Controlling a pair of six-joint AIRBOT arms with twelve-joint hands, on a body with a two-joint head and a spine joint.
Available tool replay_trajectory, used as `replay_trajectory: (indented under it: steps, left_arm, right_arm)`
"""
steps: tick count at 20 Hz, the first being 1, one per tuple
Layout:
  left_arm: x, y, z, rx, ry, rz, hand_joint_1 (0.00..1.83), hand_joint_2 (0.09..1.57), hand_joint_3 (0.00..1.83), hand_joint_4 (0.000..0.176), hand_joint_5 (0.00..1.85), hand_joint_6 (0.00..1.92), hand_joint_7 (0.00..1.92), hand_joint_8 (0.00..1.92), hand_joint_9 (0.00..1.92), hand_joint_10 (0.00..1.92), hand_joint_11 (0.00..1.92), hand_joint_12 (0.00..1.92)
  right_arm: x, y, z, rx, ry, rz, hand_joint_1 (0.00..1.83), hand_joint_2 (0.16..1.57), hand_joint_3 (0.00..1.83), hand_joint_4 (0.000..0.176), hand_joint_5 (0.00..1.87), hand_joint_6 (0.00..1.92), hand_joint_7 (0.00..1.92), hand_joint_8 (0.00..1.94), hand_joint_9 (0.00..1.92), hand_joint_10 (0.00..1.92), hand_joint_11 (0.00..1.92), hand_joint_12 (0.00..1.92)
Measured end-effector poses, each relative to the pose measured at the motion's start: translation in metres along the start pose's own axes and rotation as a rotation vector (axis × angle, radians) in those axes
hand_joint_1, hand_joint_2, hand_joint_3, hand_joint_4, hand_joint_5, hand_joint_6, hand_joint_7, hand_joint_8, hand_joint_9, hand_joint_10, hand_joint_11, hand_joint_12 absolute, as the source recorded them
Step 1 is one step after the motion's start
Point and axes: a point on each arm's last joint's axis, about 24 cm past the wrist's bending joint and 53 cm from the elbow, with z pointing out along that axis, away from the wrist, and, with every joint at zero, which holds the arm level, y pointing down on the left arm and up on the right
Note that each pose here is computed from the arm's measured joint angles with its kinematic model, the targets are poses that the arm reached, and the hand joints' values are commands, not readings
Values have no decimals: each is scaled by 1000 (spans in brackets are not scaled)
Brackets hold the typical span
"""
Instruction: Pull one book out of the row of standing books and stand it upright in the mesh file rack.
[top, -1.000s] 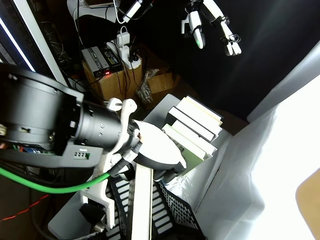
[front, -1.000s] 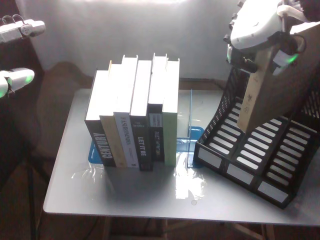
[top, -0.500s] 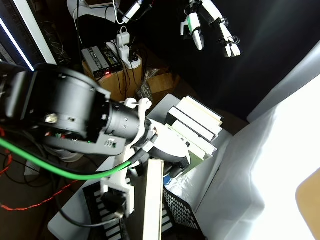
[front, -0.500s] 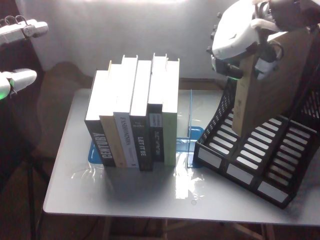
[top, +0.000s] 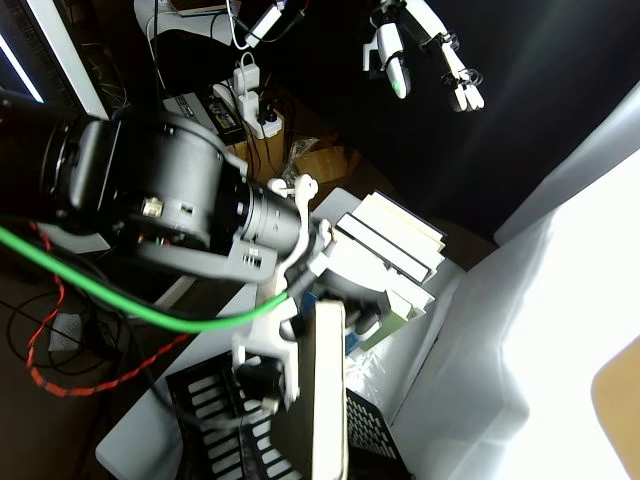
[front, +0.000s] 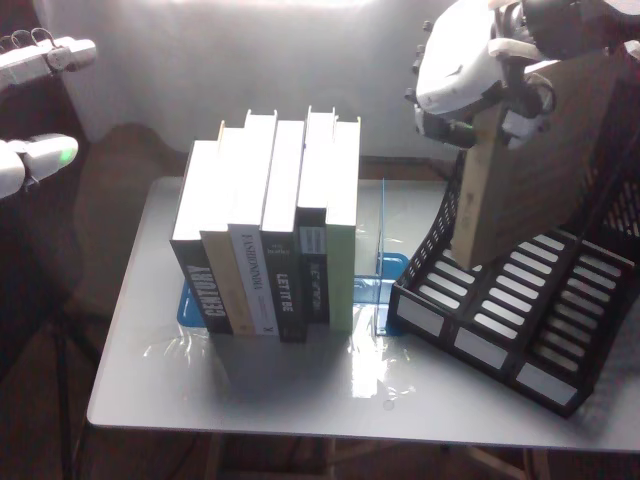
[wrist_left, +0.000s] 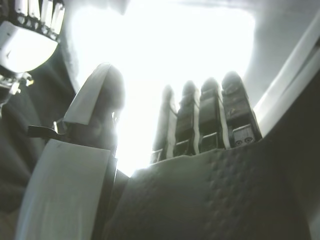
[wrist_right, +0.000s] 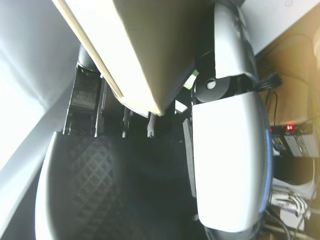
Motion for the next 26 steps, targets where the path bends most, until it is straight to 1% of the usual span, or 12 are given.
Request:
replay_trajectory:
  steps: [1, 4, 6, 11, 12, 14, 15, 17, 18, 20, 22, 26]
  left_arm:
    - [1, 1, 1, 4, 1, 0, 908, 1390, 3, 0, 217, 1, 104, 1, 17, 2, 0, 0]
    - [3, 4, 2, 1, 6, 2, 929, 1382, 0, 0, 227, 4, 119, 5, 38, 8, 0, 0]
    - [4, 5, 2, 1, 8, 5, 906, 1389, 2, 0, 234, 5, 129, 6, 44, 8, 0, 0]
    - [6, 3, 3, 15, 12, 6, 928, 1383, 0, 0, 244, 3, 129, 0, 48, 4, 0, 0]
    - [5, 3, 3, 16, 12, 7, 917, 1385, 0, 0, 239, 0, 128, 0, 49, 4, 0, 0]
    - [5, 3, 3, 16, 13, 12, 874, 1395, 3, 0, 231, 0, 122, 0, 47, 1, 0, 0]
    - [5, 4, 4, 17, 12, 11, 851, 1404, 5, 0, 221, 0, 112, 0, 37, 0, 0, 0]
    - [8, 5, 4, 18, 17, 7, 813, 1414, 6, 0, 199, 0, 93, 0, 12, 0, 0, 0]
    - [10, 5, 4, 18, 24, 10, 796, 1418, 5, 0, 195, 0, 91, 0, 11, 0, 0, 0]
    - [10, 5, 4, 19, 21, 8, 770, 1425, 5, 0, 178, 0, 65, 0, 0, 0, 0, 0]
    - [9, 4, 4, 23, 19, 8, 778, 1421, 2, 0, 190, 3, 75, 3, 0, 0, 0, 0]
    - [9, 3, 4, 25, 19, 8, 745, 1430, 4, 0, 186, 3, 85, 6, 5, 2, 0, 0]
  right_arm:
    - [4, -6, 0, 14, 3, 0, 1219, 1222, 0, 0, 805, 1117, 792, 1461, 588, 1498, 373, 1831]
    - [17, -21, 2, 45, 22, 15, 1322, 1273, 4, 0, 631, 1293, 748, 1471, 589, 1706, 380, 1804]
    - [17, -26, 1, 56, 19, 17, 1180, 1267, 1, 0, 582, 1447, 845, 1365, 666, 1254, 348, 1669]
    - [27, -31, 7, 74, 27, 39, 1156, 1293, 2, 0, 570, 1417, 774, 1518, 513, 1451, 172, 1842]
    - [31, -31, 9, 76, 36, 42, 1237, 1377, 12, 0, 352, 1613, 624, 1711, 488, 1806, 240, 1905]
    - [34, -36, 10, 86, 39, 44, 1195, 1271, 0, 0, 618, 1320, 805, 1518, 529, 1644, 311, 1920]
    - [33, -38, 9, 92, 38, 39, 1115, 1362, 6, 0, 512, 1597, 603, 1677, 549, 1840, 425, 1921]
    - [35, -42, 10, 109, 38, 29, 1187, 1270, 0, 0, 682, 1399, 738, 1473, 886, 1812, 767, 1921]
    - [38, -42, 11, 115, 44, 13, 1195, 1269, 0, 0, 626, 1319, 790, 1507, 560, 1594, 307, 1921]
    - [41, -41, 13, 115, 53, 3, 1046, 1224, 0, 0, 371, 340, 426, 213, 297, 535, 12, 1134]
    - [45, -43, 14, 123, 60, -13, 923, 1166, 0, 0, 324, 53, 236, 10, 206, 221, 0, 800]
    - [41, -46, 15, 139, 49, -36, 984, 1129, 0, 0, 216, 3, 100, 0, 159, 82, 0, 683]
